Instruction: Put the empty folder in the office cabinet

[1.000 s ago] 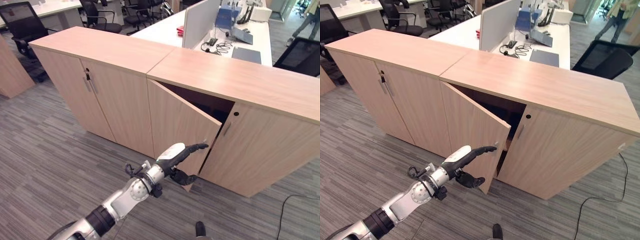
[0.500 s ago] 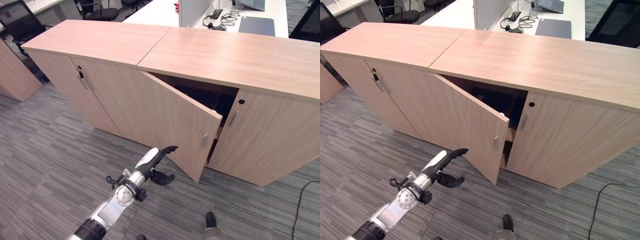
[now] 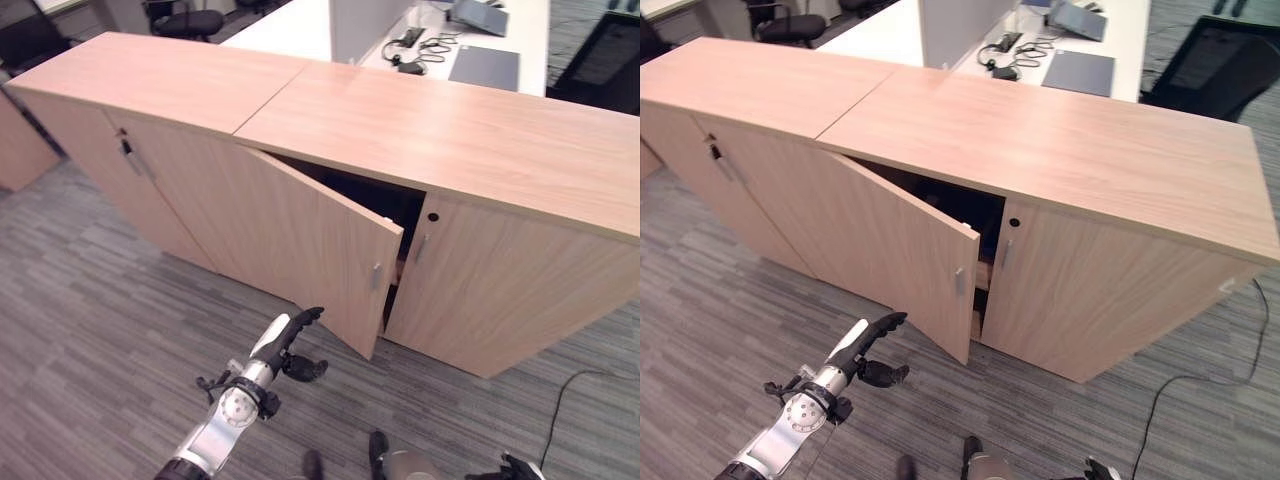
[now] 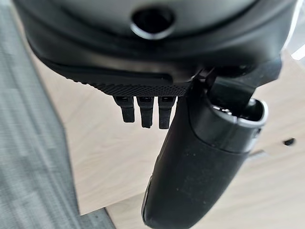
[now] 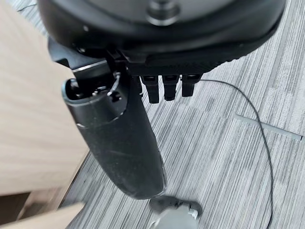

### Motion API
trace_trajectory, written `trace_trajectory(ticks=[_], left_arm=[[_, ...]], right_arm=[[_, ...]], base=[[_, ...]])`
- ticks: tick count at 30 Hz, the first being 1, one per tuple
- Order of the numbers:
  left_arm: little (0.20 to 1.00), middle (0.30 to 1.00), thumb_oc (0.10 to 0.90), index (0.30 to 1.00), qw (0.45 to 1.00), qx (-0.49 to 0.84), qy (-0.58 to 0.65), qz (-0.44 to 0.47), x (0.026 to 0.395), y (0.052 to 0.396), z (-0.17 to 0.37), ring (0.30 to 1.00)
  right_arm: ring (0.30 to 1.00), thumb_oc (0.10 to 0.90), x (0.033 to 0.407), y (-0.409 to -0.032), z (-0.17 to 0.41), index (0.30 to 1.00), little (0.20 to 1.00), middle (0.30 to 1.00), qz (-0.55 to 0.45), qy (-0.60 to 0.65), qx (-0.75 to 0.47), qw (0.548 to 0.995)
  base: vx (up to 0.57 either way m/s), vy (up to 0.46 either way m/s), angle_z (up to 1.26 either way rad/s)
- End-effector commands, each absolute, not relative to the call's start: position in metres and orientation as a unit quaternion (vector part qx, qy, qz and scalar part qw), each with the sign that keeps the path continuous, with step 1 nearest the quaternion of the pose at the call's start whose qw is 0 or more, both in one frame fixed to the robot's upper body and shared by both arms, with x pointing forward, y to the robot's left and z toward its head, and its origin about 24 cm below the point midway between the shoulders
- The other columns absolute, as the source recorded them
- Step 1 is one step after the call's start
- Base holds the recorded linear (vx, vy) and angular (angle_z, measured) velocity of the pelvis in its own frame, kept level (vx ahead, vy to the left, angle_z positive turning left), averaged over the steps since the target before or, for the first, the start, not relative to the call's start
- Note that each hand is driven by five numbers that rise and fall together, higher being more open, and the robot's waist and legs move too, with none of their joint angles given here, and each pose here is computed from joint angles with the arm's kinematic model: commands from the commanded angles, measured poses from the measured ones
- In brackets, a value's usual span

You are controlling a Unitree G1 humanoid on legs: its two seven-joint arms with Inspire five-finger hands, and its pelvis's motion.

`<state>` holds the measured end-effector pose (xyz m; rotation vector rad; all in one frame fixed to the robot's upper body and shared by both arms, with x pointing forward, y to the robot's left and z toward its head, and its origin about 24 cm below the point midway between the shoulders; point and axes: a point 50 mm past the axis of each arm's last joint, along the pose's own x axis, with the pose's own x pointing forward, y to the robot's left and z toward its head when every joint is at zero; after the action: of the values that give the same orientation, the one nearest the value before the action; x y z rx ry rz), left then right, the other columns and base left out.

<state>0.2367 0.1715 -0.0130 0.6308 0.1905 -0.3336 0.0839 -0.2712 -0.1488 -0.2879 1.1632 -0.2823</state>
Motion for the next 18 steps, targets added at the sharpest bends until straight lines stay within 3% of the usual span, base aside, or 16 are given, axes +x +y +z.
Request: trace_trajectory(ticks=[1, 11, 18], left_arm=[[0.9, 0.9, 0.8, 0.9, 0.935, 0.325, -0.072, -0.12, 0.269, 0.17, 0.053, 0.9], [0.9, 0.9, 0.8, 0.9, 0.944, 0.312, -0.032, -0.1, 0.271, 0.181, 0.043, 0.9], [0.9, 0.9, 0.8, 0.9, 0.953, 0.289, 0.04, -0.079, 0.256, 0.2, 0.017, 0.9]], right_arm=[[0.9, 0.8, 0.073, -0.268, -0.153, 0.9, 0.9, 0.9, -0.088, 0.569, -0.18, 0.797], [0.9, 0.8, 0.038, -0.253, -0.164, 0.9, 0.9, 0.9, -0.088, 0.621, -0.146, 0.765], [0.9, 0.8, 0.043, -0.258, -0.164, 0.9, 0.9, 0.9, -0.08, 0.637, -0.163, 0.749]], base=[[0.06, 0.051, -0.31], [0.03, 0.063, -0.21], [0.02, 0.076, -0.27]])
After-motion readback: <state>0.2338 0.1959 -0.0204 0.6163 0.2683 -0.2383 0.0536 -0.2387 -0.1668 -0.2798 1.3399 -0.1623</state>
